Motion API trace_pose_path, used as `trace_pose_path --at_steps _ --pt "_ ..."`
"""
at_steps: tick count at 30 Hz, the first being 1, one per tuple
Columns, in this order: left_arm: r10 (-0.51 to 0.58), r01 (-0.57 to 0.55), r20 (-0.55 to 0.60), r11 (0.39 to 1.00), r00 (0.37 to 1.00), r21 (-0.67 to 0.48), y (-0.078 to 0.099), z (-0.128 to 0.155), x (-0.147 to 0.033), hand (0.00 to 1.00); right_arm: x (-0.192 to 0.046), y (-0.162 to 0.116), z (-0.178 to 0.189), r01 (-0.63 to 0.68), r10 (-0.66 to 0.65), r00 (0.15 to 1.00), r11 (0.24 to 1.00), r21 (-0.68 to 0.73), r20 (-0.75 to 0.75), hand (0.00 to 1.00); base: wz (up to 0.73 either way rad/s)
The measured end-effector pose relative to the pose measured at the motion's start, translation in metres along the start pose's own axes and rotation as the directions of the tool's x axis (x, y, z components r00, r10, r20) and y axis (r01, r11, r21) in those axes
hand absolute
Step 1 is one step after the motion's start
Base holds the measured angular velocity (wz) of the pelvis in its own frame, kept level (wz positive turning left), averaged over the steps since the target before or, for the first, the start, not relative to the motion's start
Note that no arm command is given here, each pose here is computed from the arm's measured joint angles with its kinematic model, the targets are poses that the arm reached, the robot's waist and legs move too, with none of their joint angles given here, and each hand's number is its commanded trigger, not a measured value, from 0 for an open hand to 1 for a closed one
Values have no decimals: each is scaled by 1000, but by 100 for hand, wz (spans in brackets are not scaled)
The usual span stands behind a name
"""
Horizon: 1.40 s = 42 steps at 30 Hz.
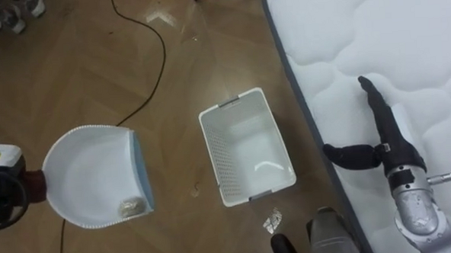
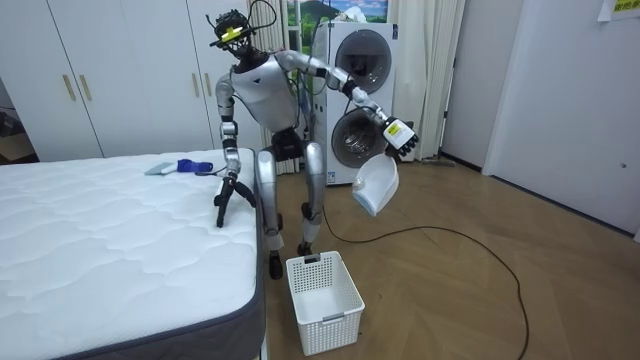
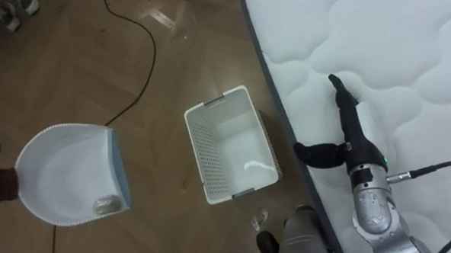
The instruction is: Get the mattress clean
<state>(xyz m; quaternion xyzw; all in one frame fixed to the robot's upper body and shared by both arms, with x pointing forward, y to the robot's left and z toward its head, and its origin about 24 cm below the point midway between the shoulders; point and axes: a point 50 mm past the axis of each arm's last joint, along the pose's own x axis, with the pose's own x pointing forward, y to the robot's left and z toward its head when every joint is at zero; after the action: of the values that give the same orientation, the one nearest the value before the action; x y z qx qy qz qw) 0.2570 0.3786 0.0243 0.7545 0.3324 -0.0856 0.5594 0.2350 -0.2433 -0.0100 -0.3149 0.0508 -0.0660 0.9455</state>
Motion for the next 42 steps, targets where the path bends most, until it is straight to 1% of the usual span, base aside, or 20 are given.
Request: trace_pose_path --at_steps 5,8,13,17,22,29,31,35,39,42 --pt "72 -72 -9 997 997 10 28 -4 2 100 0 -1 1 16 -17 1000 1000 11 15 0 0" --pt "96 -95 -35 995 995 32 37 -17 -1 100 2 -1 6 14 -15 999 1000 21 39 0 -5" --pt "123 -117 -77 991 989 70 47 -37 -7 100 4 0 9 -14 12 998 1000 25 56 0 -7" --pt "173 -163 -62 975 983 151 57 -37 -10 100 5 0 10 -34 33 998 999 21 59 0 -7" --pt "200 -188 -59 968 978 169 60 -37 -11 100 8 0 11 -51 49 997 999 18 64 0 -6" --pt "239 -218 -44 937 970 275 75 -31 -9 100 9 1 13 -71 71 995 997 -2 76 0 1" --pt "241 -219 -43 932 970 290 76 -31 -9 100 10 1 14 -74 74 994 997 -4 79 0 0" --pt "234 -214 -34 931 972 294 74 -28 -9 100 10 1 15 -82 82 993 997 -9 80 0 -1" --pt "216 -202 -21 941 976 271 70 -25 -8 100 10 2 14 -85 86 993 996 -8 76 0 0" --pt "206 -198 -22 958 978 206 66 -25 -7 100 9 2 14 -80 79 995 997 20 68 0 0"
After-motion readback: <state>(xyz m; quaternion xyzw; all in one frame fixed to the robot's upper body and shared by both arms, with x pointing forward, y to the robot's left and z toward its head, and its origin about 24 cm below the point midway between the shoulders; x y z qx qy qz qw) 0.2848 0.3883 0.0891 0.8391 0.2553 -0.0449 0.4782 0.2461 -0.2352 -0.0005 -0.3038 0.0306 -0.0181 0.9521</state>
